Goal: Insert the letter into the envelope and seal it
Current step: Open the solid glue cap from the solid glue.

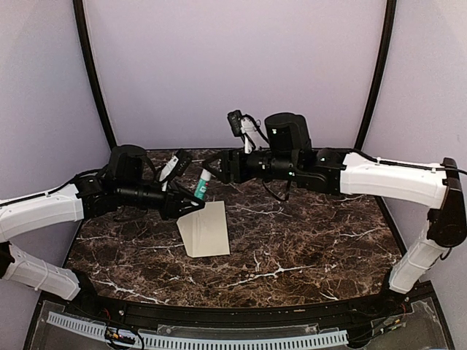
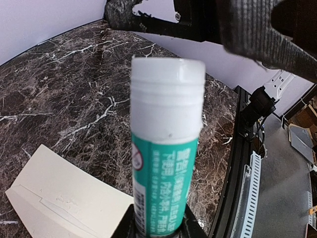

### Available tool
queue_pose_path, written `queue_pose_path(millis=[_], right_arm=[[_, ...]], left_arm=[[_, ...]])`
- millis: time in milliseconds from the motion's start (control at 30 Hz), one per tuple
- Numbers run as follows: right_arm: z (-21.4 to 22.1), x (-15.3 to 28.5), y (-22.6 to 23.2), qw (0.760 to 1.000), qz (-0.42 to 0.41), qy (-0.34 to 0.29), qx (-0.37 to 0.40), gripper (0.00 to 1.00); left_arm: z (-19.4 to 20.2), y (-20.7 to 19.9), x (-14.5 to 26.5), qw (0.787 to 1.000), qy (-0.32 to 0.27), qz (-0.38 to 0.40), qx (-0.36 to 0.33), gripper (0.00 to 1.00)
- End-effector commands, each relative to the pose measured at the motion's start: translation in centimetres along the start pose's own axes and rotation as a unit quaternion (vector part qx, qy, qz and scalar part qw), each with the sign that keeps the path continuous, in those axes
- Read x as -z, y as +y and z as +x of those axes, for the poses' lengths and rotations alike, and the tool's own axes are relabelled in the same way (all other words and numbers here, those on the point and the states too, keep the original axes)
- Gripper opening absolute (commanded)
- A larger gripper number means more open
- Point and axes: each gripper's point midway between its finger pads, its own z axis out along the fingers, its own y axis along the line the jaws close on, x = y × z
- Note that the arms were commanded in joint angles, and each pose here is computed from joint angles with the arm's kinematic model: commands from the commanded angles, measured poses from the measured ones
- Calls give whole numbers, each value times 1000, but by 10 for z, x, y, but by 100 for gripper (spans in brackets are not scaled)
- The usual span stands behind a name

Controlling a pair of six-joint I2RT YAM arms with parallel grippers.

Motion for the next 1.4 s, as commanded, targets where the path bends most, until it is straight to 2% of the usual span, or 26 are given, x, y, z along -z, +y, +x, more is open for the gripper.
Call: queue_pose_path(millis=[0, 67, 300, 500, 833, 967, 1033, 1167, 1267, 1367], right_arm=[[-4, -6, 14, 999, -35, -2, -8, 70], [-3, -8, 17, 999, -46, 0, -9, 68], [0, -12, 19, 998, -55, 3, -17, 54], [4, -15, 26, 997, -77, 3, -29, 37], [9, -19, 28, 996, -86, 13, -33, 31], [13, -21, 27, 996, -84, 19, -35, 37], [13, -21, 26, 996, -81, 18, -37, 37], [10, -19, 26, 996, -81, 12, -37, 23], [9, -18, 26, 996, -83, 8, -37, 6], [11, -19, 27, 995, -87, 12, -37, 1]], left_arm=[[-12, -3, 3, 1000, -9, 0, -16, 0], [-12, -2, 3, 1000, -10, -1, -16, 0], [-11, -1, 2, 1000, -10, -3, -15, 0], [-11, 0, 1, 1000, -9, -5, -13, 0], [-11, 2, 1, 1000, -11, -9, -12, 0], [-12, 2, 2, 1000, -14, -10, -13, 0], [-12, 1, 2, 1000, -14, -10, -12, 0], [-12, 1, 2, 1000, -13, -9, -12, 0], [-11, 1, 1, 1000, -12, -7, -11, 0], [-14, 0, 1, 1000, -15, -5, -10, 4]])
